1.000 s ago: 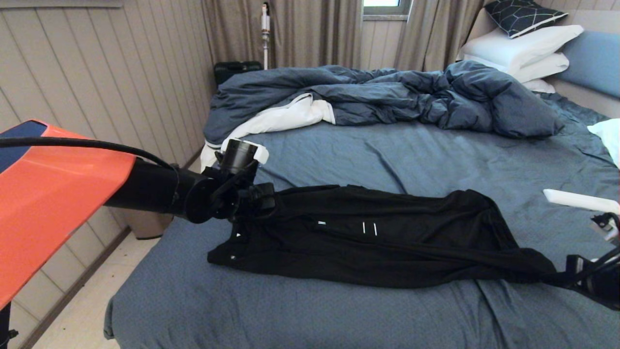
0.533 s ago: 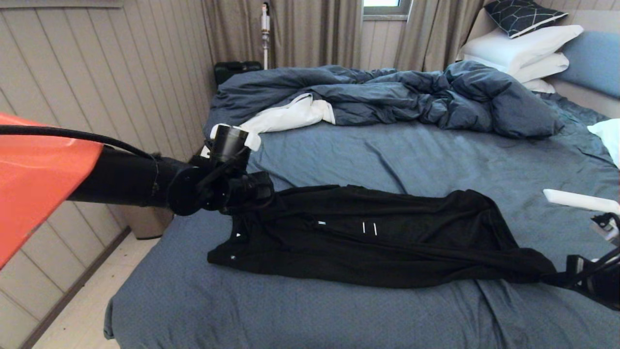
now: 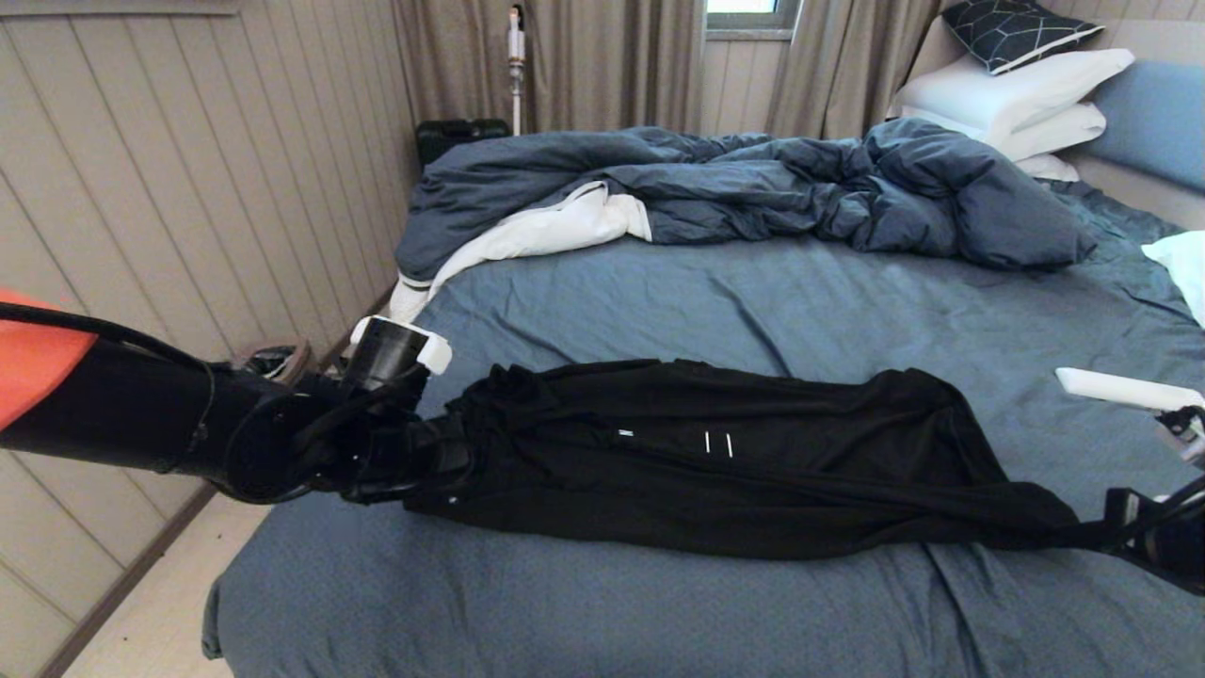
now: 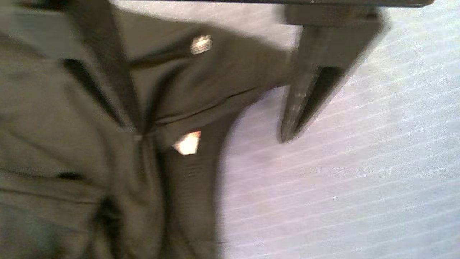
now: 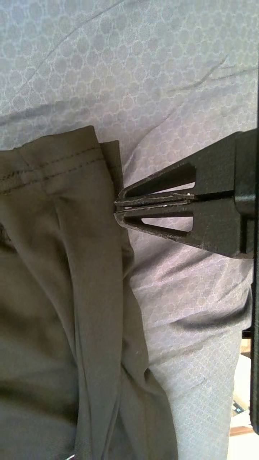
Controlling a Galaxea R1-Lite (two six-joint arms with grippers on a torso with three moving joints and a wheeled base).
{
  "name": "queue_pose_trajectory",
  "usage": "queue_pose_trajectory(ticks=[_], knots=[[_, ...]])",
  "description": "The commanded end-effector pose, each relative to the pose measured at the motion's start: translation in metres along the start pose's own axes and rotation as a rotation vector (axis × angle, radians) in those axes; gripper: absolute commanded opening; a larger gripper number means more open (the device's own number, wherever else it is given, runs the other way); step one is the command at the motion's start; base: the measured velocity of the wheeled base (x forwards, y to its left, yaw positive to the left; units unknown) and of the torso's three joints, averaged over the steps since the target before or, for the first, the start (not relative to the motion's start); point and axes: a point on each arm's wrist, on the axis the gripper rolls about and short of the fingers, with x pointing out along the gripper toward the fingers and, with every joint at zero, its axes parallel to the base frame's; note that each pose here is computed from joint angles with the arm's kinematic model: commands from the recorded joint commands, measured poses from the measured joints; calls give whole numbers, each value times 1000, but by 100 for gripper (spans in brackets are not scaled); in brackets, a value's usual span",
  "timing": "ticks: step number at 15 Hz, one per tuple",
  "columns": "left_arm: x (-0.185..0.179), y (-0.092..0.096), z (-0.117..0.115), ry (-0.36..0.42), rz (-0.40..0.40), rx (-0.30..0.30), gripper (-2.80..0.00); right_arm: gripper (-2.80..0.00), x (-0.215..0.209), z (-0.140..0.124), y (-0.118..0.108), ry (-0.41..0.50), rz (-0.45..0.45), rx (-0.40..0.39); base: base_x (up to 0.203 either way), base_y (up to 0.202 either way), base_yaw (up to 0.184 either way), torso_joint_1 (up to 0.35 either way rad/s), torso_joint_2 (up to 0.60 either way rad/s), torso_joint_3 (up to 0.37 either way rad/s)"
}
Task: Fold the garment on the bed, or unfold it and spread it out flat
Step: Fold the black T-shirt
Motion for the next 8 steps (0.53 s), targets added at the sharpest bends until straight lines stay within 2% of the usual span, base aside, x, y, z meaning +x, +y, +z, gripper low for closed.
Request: queue_pose_trajectory(ticks=[1, 8], knots=[[-8, 4, 0, -9, -4, -7, -280, -280, -1, -1, 1, -2, 2, 0, 0, 0, 0, 0, 0, 0], [-9, 4, -1, 15, -41, -9, -280, -280, -1, 1, 1, -5, 2, 2, 0, 0, 0, 0, 0, 0]])
